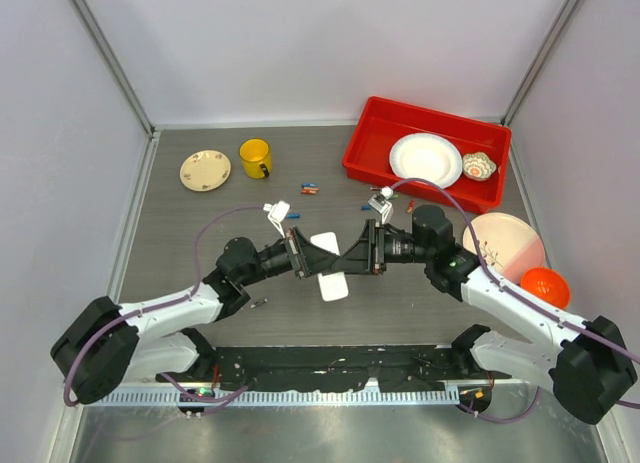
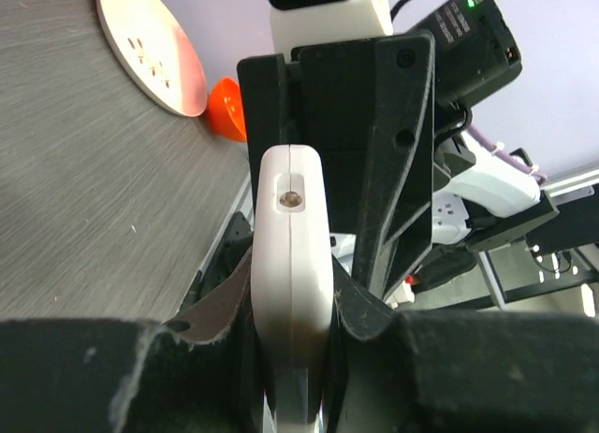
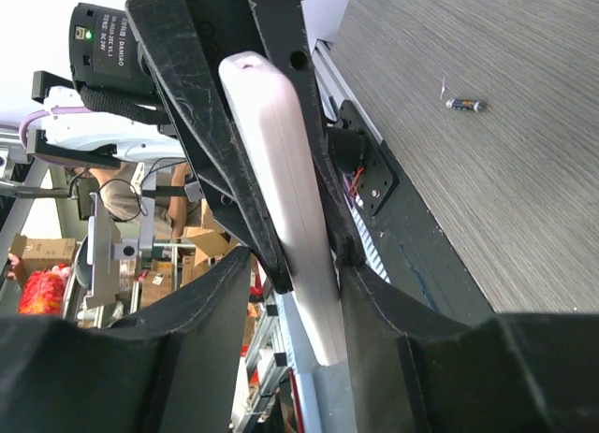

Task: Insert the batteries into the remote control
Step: Load the battery cover into the remote control.

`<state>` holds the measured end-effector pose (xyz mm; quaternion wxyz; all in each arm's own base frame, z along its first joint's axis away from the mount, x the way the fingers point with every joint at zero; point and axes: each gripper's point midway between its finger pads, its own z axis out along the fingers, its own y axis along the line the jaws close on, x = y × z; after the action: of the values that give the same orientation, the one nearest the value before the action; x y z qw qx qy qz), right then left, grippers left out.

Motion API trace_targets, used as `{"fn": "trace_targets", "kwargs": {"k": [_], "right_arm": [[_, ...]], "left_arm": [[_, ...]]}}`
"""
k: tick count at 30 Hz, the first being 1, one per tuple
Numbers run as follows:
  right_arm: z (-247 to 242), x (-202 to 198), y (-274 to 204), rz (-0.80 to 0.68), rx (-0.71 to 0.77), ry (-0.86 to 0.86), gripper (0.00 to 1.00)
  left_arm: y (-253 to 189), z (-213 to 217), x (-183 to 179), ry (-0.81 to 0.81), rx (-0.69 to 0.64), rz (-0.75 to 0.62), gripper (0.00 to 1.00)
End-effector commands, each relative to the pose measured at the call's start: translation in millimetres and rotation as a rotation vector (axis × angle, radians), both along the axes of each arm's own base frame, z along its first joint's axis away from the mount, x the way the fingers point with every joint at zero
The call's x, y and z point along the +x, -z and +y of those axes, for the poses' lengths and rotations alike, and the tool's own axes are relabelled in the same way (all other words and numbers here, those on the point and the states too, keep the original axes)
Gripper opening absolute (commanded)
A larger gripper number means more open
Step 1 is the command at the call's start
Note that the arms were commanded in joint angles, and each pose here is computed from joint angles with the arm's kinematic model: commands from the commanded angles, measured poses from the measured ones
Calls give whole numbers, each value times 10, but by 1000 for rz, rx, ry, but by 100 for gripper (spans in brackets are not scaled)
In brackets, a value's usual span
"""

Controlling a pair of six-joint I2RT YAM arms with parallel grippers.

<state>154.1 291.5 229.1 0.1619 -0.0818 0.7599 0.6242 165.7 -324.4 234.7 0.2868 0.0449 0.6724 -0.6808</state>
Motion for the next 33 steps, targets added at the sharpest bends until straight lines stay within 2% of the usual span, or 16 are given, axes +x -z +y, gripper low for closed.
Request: {"fn": "trace_targets", "kwargs": {"k": [1,9,13,19,22,26,33], "right_arm": [[-54,524,-685,-232,131,204,49],[-107,200,-390,-233,21,45,57],[-128,63,-287,-216,21,5,57],[-43,-149,-270,-198,76,-75,57],[-50,-149,-245,-204,77,-55,62],[-117,-127,-255,-240,81,10,70],[-139,-92,-76,-212,27,36,71]], "left_arm": [[102,-34,-735,329,52,-23,0],[66,11,-555,207,61,-60,0],[47,21,-429,130,42,-64,0],[45,-42,-336,106,12,-43,0],[72,-54,-246,63,2,-32,0],[179,-3,33,-94,15,-12,0],[210,25,269,-172,12,9,0]]}}
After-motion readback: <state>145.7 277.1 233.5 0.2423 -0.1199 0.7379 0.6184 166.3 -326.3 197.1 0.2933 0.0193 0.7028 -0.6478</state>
